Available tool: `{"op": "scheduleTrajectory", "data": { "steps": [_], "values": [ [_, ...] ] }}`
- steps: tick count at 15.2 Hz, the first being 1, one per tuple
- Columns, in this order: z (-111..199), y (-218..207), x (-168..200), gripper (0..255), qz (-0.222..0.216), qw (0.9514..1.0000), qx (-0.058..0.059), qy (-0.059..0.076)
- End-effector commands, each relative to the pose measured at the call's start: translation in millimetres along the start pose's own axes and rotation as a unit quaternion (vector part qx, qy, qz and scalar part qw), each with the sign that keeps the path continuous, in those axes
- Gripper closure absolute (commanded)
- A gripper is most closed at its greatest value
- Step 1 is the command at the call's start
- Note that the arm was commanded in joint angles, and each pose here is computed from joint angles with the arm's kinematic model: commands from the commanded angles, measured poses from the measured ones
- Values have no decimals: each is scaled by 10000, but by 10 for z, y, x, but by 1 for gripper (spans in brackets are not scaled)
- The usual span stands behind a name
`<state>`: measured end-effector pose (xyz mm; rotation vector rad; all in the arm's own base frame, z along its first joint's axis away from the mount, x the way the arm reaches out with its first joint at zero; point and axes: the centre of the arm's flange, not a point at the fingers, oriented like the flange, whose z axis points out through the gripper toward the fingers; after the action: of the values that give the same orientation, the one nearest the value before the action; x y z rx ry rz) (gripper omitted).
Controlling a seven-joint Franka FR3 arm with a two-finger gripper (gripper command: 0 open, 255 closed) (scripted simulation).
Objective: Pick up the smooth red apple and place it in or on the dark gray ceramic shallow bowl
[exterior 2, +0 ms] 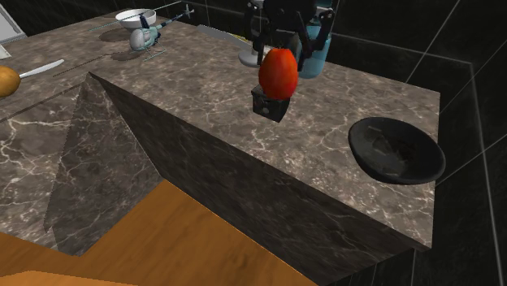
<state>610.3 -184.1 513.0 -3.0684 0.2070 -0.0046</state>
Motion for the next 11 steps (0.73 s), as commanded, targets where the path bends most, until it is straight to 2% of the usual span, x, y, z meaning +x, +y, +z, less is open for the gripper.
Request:
{"op": "scheduleTrajectory", "data": {
  "steps": [1, 11],
  "values": [
    [-66, 266, -57, 255, -6, 10000, 2, 0],
    [-276, 1555, -252, 255, -6, 10000, 2, 0]
  ]
}}
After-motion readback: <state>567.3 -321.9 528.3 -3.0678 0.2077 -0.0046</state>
